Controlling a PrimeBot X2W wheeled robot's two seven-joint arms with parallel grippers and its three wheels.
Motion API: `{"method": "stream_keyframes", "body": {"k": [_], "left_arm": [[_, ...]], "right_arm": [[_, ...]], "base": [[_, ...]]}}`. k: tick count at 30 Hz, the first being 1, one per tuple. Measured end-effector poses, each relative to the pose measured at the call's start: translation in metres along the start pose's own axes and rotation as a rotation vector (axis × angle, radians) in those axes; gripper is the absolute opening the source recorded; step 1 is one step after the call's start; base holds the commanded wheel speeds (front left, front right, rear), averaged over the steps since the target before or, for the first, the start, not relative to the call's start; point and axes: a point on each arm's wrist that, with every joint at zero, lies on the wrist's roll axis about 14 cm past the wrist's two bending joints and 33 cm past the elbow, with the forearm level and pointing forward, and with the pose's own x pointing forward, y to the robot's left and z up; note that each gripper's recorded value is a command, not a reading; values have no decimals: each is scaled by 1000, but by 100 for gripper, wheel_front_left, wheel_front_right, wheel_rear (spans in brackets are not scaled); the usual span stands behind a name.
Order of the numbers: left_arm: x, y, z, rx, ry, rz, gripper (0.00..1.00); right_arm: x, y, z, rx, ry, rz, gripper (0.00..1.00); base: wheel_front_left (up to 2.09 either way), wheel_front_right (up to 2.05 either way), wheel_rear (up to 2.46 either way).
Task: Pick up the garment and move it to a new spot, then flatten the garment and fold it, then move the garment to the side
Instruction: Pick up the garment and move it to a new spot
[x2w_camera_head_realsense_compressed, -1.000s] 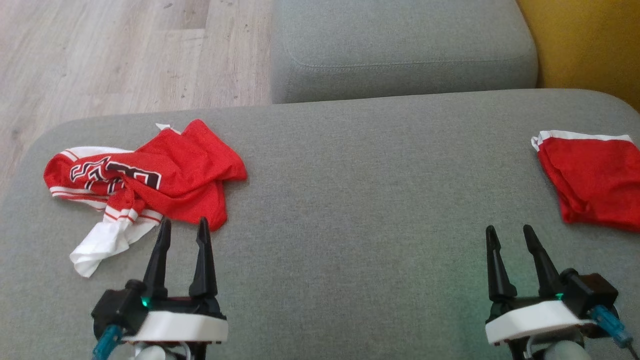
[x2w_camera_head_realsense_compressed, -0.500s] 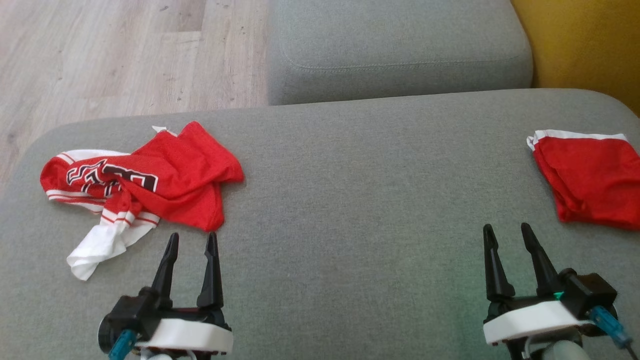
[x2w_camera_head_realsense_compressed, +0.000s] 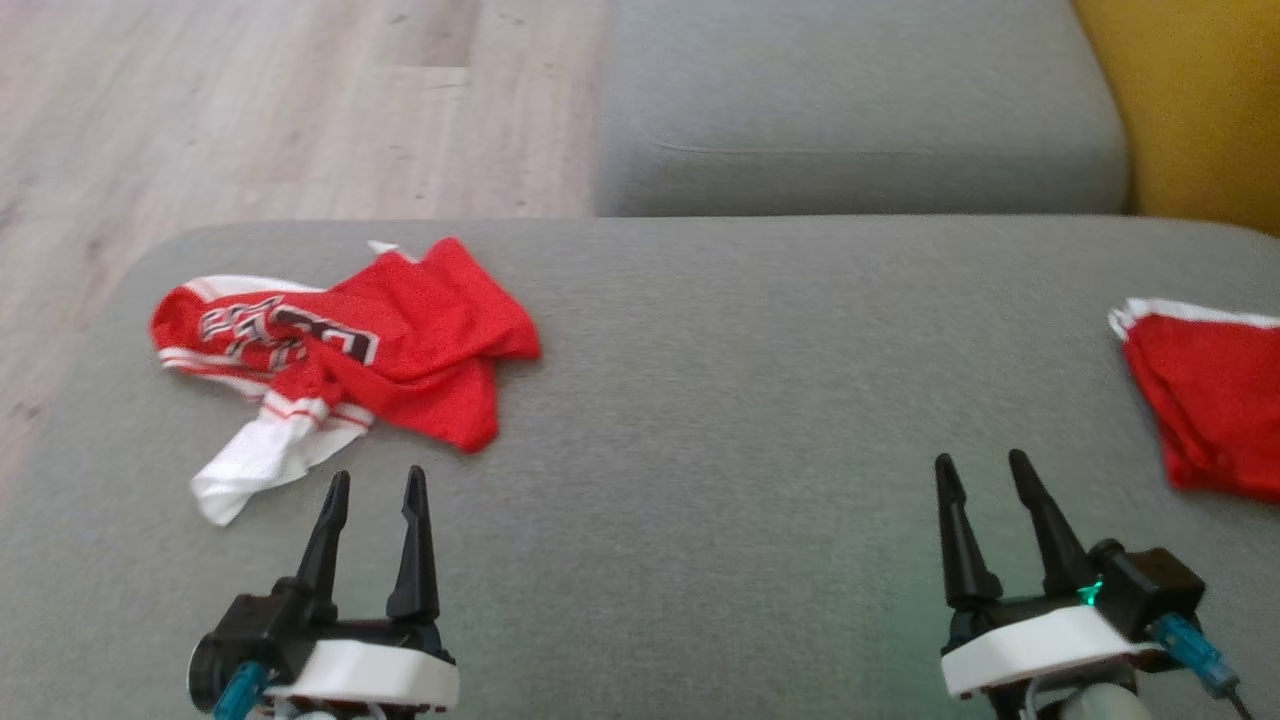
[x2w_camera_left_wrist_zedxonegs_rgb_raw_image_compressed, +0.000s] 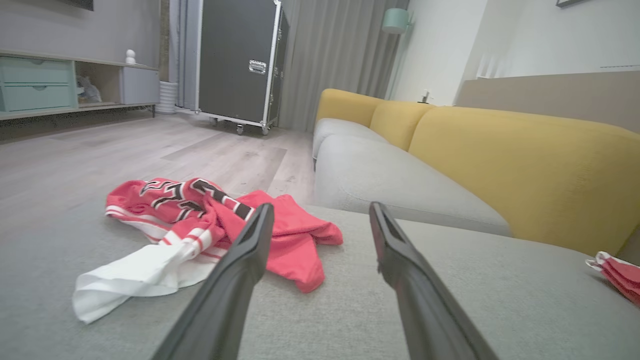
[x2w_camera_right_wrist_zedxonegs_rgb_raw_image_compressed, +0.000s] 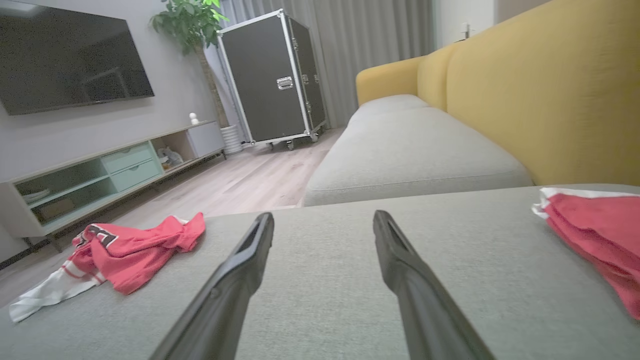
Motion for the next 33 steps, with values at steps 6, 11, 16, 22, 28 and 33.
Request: {"method": "stream_keyframes", "body": {"k": [6,11,16,22,28,33], "left_arm": [[-20,30,8,14,-28,98,100],[-40,52,12,22,-45,171,100],[-53,65,16,21,-61,221,100],[-67,80,22,26,-84,275,100],[-62,81,16,66,-50,260,100],[-36,82,11,132,4,197,100]], "right_arm": [[11,36,-4,16,14,112,100],[16,62,-7,23,27,194,100],[18,80,-10,28,40,249,100],[17,98,-19,30,71,304,100],[18,96,-26,41,92,298,100],[22,78,-32,46,103,249,100]], "base": [[0,0,0],[0,0,0],[0,0,0],[0,0,0],[0,0,0],[0,0,0]]}}
